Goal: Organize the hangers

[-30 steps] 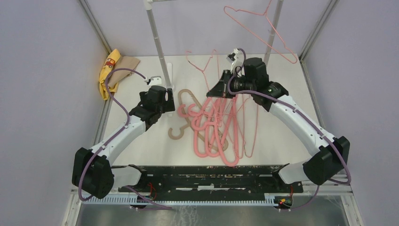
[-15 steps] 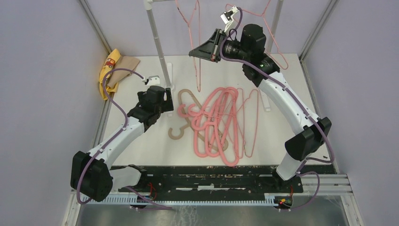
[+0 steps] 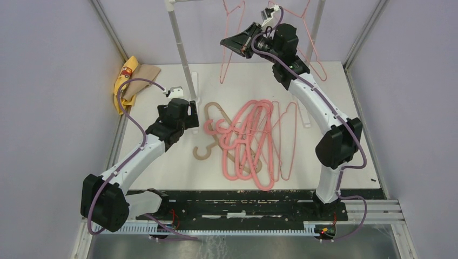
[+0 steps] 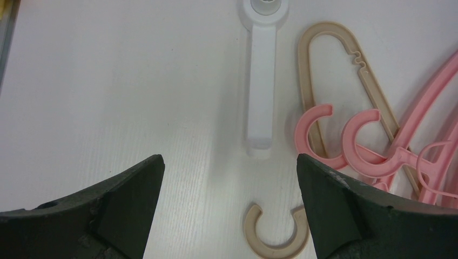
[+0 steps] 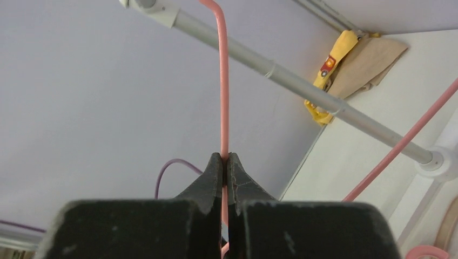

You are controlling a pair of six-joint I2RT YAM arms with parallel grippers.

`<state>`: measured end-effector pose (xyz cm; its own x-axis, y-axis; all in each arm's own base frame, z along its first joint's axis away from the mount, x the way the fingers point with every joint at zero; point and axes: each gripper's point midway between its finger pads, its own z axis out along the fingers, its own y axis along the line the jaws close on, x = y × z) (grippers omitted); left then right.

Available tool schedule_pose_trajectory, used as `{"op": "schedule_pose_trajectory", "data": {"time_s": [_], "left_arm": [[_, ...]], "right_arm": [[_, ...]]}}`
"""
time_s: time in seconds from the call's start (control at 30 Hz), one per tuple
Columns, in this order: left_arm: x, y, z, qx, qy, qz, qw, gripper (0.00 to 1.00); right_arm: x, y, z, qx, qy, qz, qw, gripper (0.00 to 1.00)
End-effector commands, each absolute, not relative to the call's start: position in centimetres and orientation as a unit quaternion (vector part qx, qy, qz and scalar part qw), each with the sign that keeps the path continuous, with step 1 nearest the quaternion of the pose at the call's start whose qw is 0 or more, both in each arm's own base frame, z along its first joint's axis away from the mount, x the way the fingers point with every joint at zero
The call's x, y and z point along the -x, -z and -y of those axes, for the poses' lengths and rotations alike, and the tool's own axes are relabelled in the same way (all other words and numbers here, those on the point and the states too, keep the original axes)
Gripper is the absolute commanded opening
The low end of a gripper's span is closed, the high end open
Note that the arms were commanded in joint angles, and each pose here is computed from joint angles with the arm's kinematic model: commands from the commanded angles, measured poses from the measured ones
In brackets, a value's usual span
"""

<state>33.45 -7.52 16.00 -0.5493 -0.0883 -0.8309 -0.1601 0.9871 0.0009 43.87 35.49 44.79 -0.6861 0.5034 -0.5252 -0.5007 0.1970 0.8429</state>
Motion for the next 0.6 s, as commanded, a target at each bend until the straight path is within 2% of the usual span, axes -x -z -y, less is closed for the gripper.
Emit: {"op": "schedule_pose_trajectory", "data": {"time_s": [0.0,0.27,0.43,0.57], "left_arm": [[-34.2,-18.8,7.8,0.087,-0.022,-0.860,0.502,0.99],[-34.1,-18.1,7.8,0.085,-0.023,-0.865,0.495,0.99],[-34.0,-18.0,8.0,0.084,-0.020,-0.866,0.493,0.99],[-34.1,-17.9,8.1,0.084,-0.019,-0.867,0.491,0.99]], "right_arm": [[-45.1,-49.0,-33.0,-0.027,-0.655,-0.606,0.451,0.01],[-46.4,-44.7,-31.3,-0.075,-0.625,-0.643,0.436,0.02],[-46.2,-42.0,-30.4,-0.092,-0.608,-0.664,0.425,0.18],[-45.0,-41.7,-29.4,-0.081,-0.574,-0.683,0.444,0.45]]}}
